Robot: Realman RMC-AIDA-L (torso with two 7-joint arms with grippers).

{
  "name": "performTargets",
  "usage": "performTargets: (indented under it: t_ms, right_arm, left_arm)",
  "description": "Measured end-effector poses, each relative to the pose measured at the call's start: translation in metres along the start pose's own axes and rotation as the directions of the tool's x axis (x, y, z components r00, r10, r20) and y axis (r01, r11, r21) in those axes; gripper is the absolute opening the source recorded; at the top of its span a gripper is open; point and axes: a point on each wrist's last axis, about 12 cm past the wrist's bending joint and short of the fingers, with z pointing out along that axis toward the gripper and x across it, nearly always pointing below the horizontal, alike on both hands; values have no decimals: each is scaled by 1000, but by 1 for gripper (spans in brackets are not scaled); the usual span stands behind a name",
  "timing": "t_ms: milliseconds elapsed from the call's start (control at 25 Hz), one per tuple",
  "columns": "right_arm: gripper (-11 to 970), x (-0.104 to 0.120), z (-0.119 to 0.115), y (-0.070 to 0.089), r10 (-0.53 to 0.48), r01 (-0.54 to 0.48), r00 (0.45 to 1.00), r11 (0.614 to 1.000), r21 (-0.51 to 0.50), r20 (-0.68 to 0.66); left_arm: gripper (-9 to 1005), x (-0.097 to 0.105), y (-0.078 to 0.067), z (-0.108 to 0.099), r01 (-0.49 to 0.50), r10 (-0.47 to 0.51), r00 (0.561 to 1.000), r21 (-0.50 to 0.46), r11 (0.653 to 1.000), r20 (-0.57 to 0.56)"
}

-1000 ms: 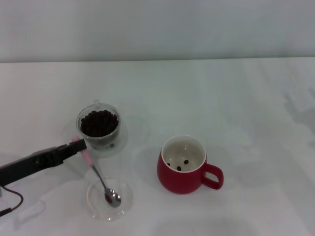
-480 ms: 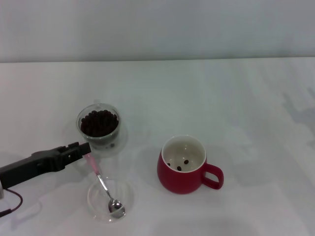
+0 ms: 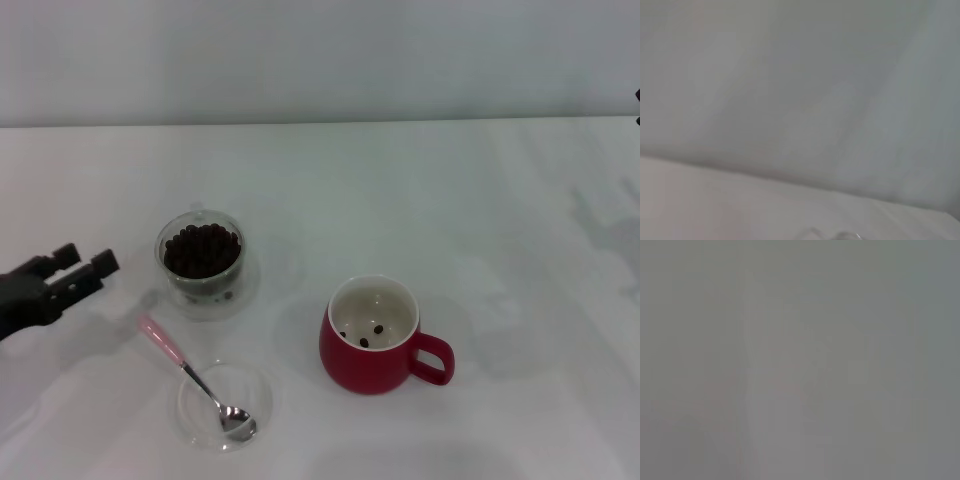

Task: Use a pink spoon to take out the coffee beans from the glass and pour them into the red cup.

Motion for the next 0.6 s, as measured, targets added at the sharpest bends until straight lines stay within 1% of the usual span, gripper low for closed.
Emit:
performTargets:
  t_ms: [80, 240, 280, 360, 440, 600]
  right_arm:
    - [807, -1, 0, 1, 0, 0, 1000, 1000, -9, 11]
    - [807, -7, -1, 4, 1, 1, 998, 999, -37, 63]
    - [807, -9, -2, 5, 2, 2, 997, 999, -44, 76]
    - [807, -10, -5, 6, 1, 4, 996, 999, -50, 91]
    - [807, -10, -7, 5, -5, 9, 996, 999, -48, 89]
    - [807, -8, -8, 5, -25, 28, 997, 999, -43, 78]
  left_arm:
    - [755, 1, 1, -5, -40, 40, 999, -12, 999, 24]
    - [751, 2, 0, -13, -138, 140, 986, -36, 990, 95]
    - [750, 2, 0, -14, -146, 150, 983, -42, 988, 107]
    - [748, 5, 1, -16, -170, 183, 969, -87, 982, 165]
    - [746, 6, 3, -16, -185, 206, 960, -121, 975, 190]
    - [744, 4, 9, -17, -225, 264, 943, -198, 954, 201]
